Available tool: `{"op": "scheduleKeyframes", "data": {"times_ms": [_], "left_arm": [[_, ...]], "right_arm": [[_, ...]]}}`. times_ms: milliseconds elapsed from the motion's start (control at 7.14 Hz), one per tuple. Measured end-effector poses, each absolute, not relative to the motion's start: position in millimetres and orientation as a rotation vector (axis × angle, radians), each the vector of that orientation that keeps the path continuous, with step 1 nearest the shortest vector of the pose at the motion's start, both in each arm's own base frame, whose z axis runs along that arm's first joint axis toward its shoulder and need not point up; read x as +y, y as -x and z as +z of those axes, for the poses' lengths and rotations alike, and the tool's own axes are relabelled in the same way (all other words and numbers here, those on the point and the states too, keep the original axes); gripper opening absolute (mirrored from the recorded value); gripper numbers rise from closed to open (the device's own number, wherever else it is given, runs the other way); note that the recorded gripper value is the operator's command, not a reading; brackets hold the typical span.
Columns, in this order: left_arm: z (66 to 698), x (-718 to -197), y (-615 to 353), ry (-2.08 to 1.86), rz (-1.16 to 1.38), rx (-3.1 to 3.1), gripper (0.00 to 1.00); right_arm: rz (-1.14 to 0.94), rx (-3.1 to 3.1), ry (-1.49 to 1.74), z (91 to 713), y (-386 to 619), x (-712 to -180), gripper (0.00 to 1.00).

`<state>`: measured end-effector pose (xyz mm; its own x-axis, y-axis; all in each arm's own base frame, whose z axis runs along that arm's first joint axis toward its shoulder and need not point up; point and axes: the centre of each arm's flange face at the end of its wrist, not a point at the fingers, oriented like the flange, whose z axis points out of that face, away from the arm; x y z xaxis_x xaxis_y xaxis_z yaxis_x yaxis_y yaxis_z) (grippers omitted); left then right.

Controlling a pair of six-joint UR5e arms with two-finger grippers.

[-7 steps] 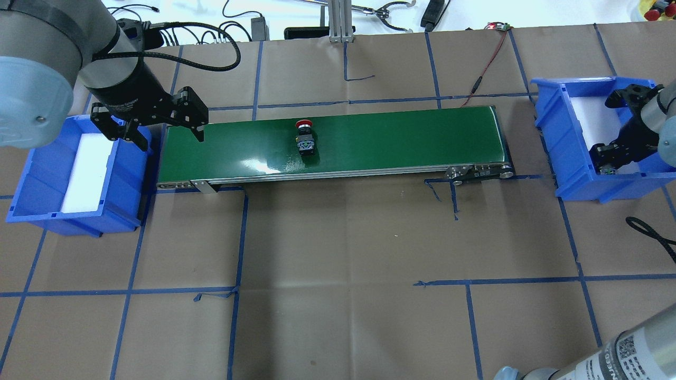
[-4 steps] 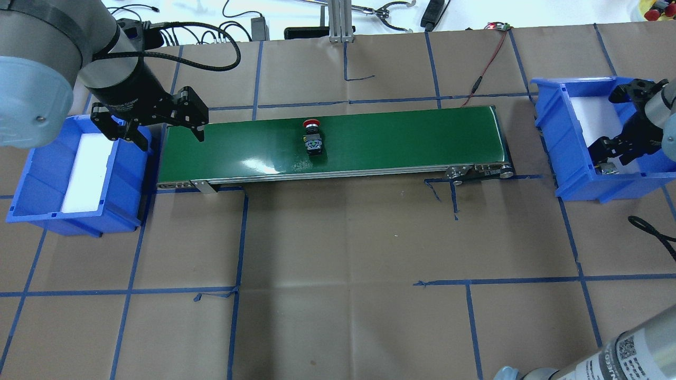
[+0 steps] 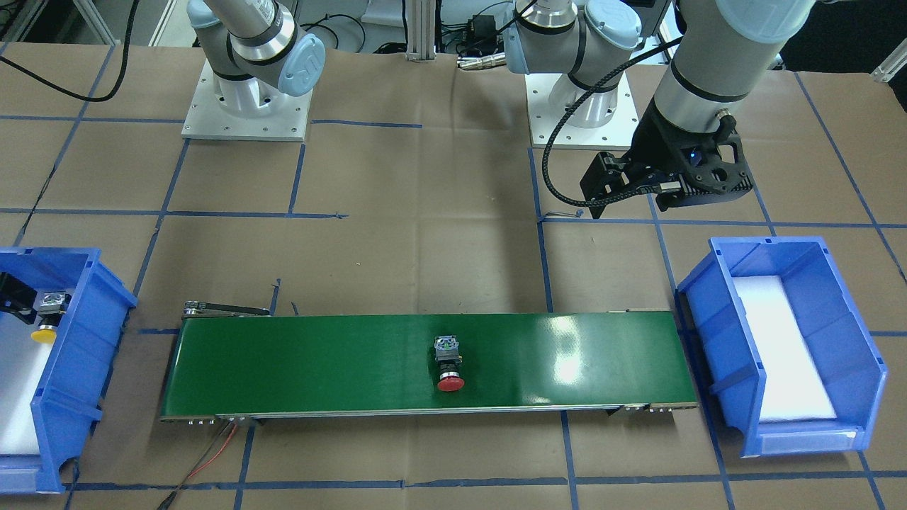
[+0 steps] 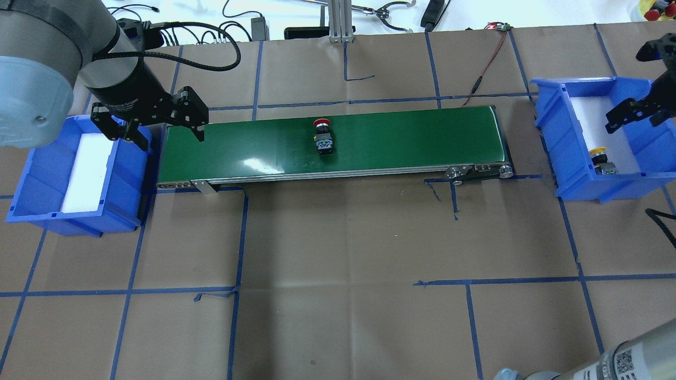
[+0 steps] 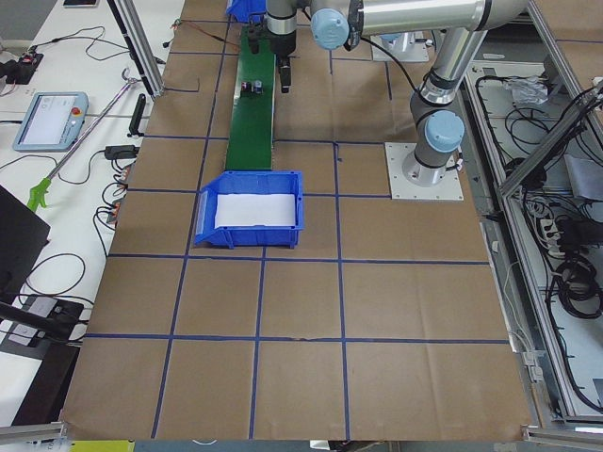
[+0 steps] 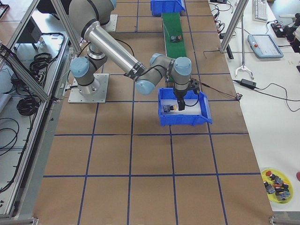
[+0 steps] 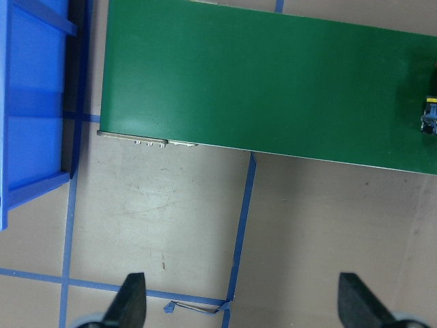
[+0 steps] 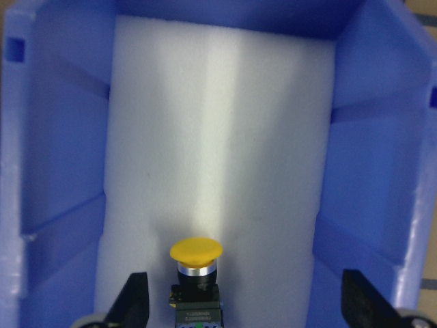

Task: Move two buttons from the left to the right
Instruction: 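Open the right gripper to set the yellow button in the bin, then move the right gripper back over the belt and grasp the red button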

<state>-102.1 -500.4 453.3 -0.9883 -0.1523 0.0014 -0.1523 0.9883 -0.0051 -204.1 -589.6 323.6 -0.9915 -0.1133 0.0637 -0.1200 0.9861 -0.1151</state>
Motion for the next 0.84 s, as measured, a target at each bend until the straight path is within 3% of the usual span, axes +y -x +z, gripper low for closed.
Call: {"op": "scheduleKeyframes", "data": {"times_ms": [560, 840], "left_arm": [[453.2, -500.4, 102.1, -0.24, 0.008, -3.131, 1.0], [452.7, -500.7, 102.1, -0.24, 0.006, -3.131, 1.0]], "right_arm": [[0.208, -3.068, -0.256, 414.2, 103.4, -611.0, 1.0], [0.235, -3.091, -0.101, 435.8, 32.2, -608.3, 1.0]]}}
